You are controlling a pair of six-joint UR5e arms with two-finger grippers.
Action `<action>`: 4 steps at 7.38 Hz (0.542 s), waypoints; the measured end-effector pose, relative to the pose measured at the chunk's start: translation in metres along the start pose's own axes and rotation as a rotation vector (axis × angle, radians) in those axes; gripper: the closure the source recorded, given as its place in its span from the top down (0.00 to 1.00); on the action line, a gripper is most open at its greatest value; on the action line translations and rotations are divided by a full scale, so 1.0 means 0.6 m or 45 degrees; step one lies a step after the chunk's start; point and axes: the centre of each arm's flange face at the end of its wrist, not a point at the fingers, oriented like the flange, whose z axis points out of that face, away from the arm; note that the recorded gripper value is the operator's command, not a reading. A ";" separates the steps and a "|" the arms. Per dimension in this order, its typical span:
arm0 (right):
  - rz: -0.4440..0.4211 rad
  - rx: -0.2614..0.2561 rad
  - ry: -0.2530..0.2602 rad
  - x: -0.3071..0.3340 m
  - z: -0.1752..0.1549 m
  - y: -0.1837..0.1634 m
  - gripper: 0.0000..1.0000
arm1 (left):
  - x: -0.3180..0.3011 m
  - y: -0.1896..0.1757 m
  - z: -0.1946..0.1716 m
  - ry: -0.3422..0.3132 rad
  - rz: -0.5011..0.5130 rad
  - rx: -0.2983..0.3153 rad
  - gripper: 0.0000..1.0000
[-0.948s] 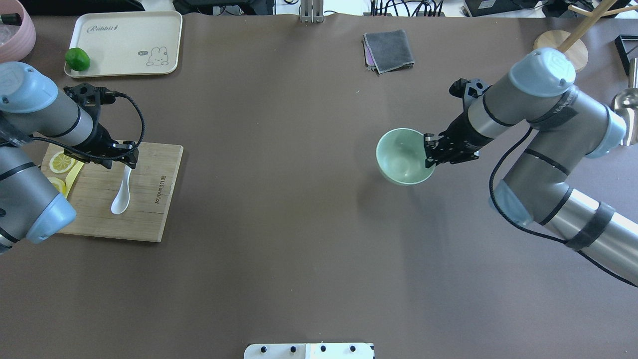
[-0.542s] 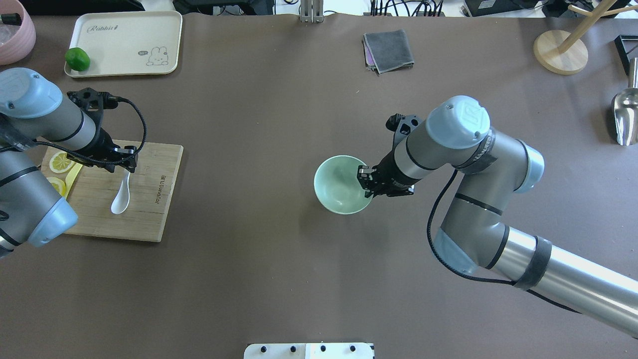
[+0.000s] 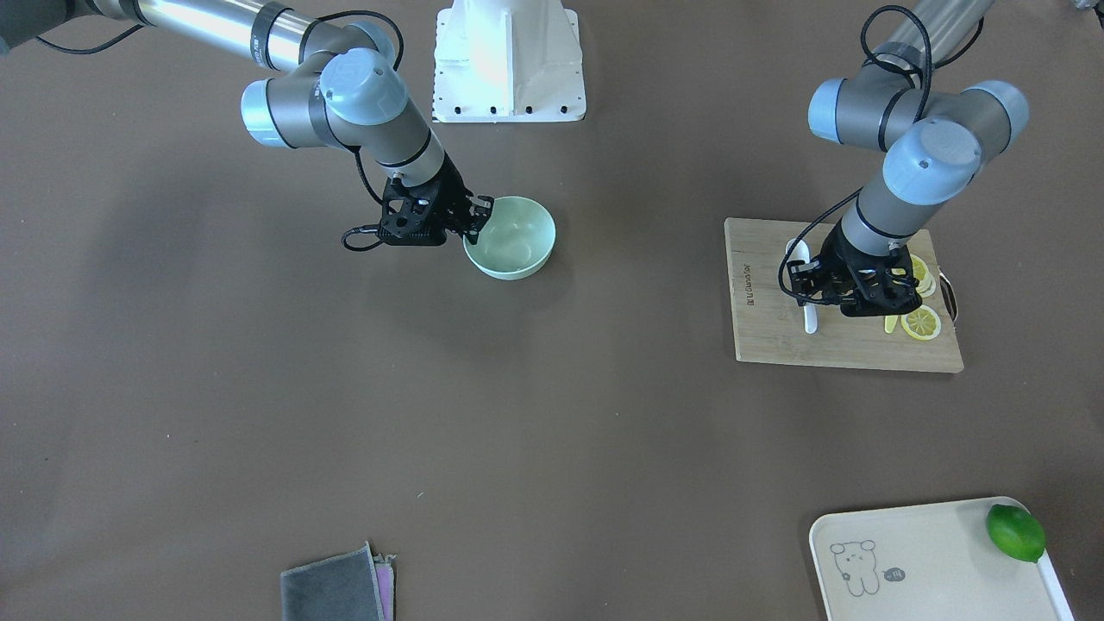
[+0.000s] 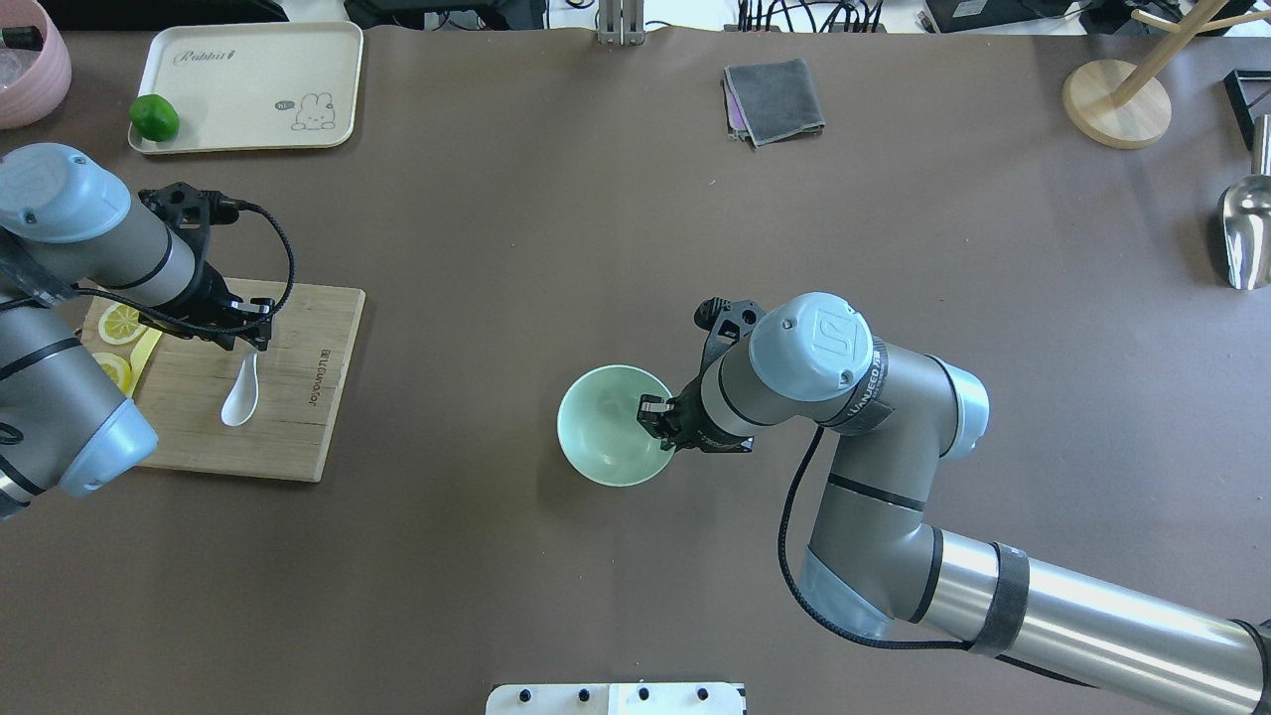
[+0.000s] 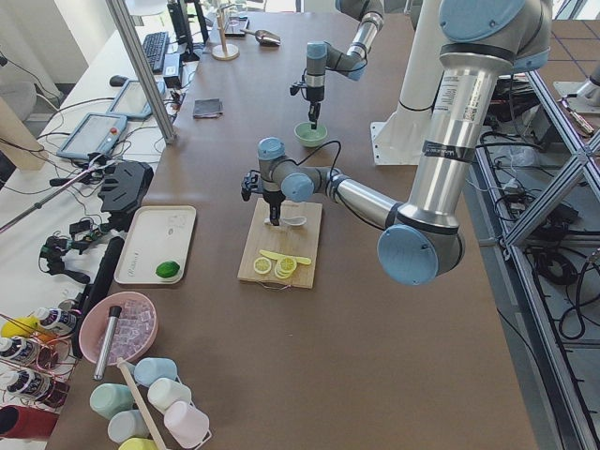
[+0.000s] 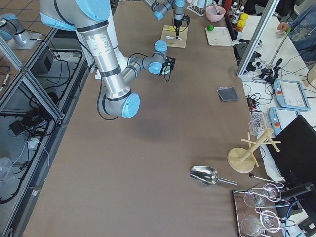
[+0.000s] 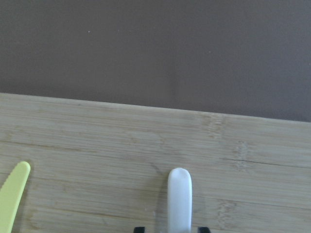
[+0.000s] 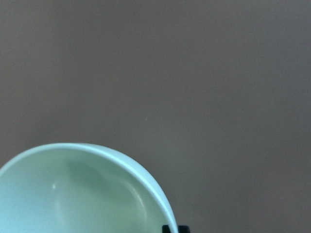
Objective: Place spoon in bowl
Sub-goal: 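Grasp the white spoon with the left gripper while the right gripper drags the bowl closer, then lift the white spoon with the left gripper toward the bowl while the right gripper withdraws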
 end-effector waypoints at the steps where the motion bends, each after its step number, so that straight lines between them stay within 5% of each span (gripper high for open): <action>1: 0.008 0.001 -0.006 -0.006 0.001 0.007 1.00 | 0.001 0.000 0.001 0.000 0.001 -0.002 0.25; 2: 0.014 0.008 -0.014 -0.011 -0.003 0.010 1.00 | 0.004 0.002 0.003 0.001 0.002 -0.005 0.08; 4: 0.021 0.040 -0.058 -0.014 -0.041 -0.001 1.00 | 0.014 0.005 0.004 0.010 0.009 -0.011 0.00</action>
